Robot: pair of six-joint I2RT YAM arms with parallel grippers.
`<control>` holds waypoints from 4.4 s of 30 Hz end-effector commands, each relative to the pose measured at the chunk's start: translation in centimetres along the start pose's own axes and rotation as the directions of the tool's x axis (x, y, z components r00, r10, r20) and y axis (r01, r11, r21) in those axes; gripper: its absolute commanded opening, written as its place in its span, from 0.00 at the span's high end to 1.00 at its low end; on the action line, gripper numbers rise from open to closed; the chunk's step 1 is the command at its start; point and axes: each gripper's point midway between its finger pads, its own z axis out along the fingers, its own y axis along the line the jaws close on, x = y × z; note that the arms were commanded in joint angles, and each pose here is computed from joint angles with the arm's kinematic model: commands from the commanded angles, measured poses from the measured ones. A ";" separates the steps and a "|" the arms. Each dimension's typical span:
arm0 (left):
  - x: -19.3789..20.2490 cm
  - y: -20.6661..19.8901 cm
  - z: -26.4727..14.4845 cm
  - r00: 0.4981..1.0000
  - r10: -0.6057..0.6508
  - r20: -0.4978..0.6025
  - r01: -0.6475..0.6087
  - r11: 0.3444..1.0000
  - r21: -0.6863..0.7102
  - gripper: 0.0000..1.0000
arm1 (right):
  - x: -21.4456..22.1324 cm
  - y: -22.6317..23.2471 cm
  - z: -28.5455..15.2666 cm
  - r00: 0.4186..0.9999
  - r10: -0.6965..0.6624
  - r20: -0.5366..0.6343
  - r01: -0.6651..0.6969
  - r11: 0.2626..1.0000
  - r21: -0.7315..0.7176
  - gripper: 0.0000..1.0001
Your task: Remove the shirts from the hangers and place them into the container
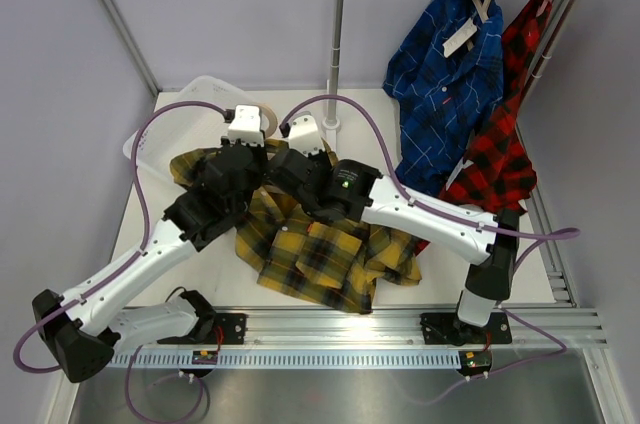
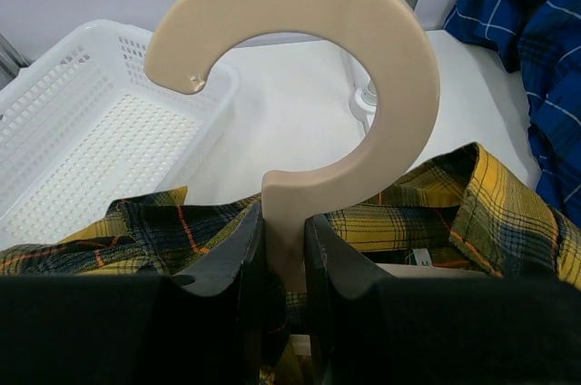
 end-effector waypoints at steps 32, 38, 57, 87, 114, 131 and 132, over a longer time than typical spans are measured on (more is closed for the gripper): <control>-11.8 -9.0 -6.2 0.891 -0.452 0.054 0.353 0.761 0.544 1.00 | 7.8 -12.4 -4.2 0.966 0.249 -0.066 -0.258 0.938 -0.231 0.79; -11.9 -12.0 -7.6 0.910 -0.414 0.012 0.300 0.678 0.671 1.00 | 7.6 -14.8 -6.9 0.980 0.198 -0.036 -0.201 0.953 -0.227 0.37; -5.4 -7.6 -2.5 0.985 -0.137 0.106 0.085 0.916 0.393 1.00 | 1.6 -13.6 -12.7 0.995 0.051 0.088 -0.005 0.887 -0.462 0.21; -5.1 -4.6 -2.8 0.986 -0.126 0.106 0.092 0.957 0.274 0.03 | 4.1 -7.2 -10.0 0.995 -0.097 0.008 0.078 0.754 -0.653 1.00; -7.3 -9.5 -6.3 0.987 -0.124 0.103 0.042 0.814 0.579 0.01 | 4.5 -8.1 -9.7 0.999 -0.026 -0.023 0.006 0.797 -0.604 1.00; -3.7 -6.0 -2.0 0.998 -0.057 -0.018 0.059 0.956 0.289 0.12 | 2.4 -8.9 -8.7 1.000 -0.017 0.024 0.027 0.839 -0.544 1.00; -3.2 -6.4 -1.8 0.998 -0.057 -0.035 0.065 0.953 0.297 0.14 | 2.2 -9.2 -8.8 1.000 -0.011 0.028 0.025 0.841 -0.540 1.00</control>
